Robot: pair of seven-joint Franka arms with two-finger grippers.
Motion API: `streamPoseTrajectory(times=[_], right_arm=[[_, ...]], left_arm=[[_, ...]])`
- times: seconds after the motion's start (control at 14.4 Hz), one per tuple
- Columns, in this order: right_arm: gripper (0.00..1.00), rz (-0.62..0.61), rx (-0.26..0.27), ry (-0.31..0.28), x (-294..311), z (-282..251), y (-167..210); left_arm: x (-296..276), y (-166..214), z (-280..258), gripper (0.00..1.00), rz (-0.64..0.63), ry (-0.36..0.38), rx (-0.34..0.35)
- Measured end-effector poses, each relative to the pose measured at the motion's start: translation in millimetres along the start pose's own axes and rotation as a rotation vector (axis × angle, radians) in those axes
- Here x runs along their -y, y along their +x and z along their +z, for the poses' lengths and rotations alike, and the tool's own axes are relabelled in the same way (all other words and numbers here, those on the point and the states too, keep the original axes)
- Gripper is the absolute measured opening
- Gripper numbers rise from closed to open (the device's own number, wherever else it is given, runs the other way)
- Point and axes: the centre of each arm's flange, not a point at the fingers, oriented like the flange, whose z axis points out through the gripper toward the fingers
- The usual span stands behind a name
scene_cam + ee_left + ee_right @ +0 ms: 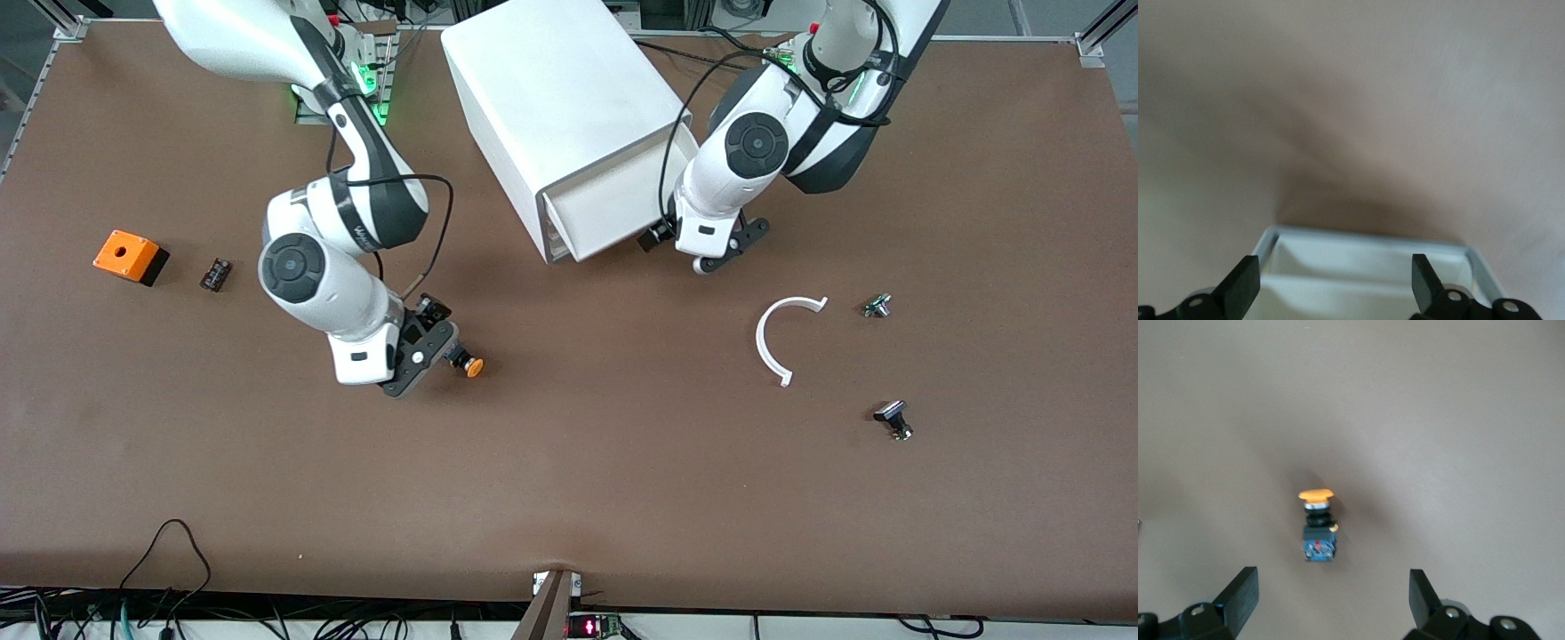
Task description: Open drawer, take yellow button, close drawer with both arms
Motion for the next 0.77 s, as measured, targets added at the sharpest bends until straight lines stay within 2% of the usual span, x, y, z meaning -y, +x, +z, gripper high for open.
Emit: streamPoseTrajectory(times=[0.14,0.28,0.49,0.63,0.77], right_arm=[[1.0,0.116,0.016,-0.001,-12.4,-10.6,-9.5],[1.0,0.255,0.043,-0.002,-17.8,-18.6,-17.1],[1.0,0.467,0.108,-0.024,-22.3,-24.9,-29.0],[1.0,0.538,0.166,-0.074,-39.1,-33.8,-46.6],[1.0,0.557,0.203,-0.153,-60.3,-56.0,-65.6]], left_arm=[[3.9,-18.3,7.5,1.0,0.0,0.038,0.054],[5.5,-38.1,14.7,1.0,0.023,0.071,0.079],[8.7,-61.9,29.4,1.0,0.015,0.091,0.154],[10.4,-68.5,34.0,1.0,0.018,0.098,0.167],[10.7,-67.6,33.6,1.0,0.015,0.098,0.169]])
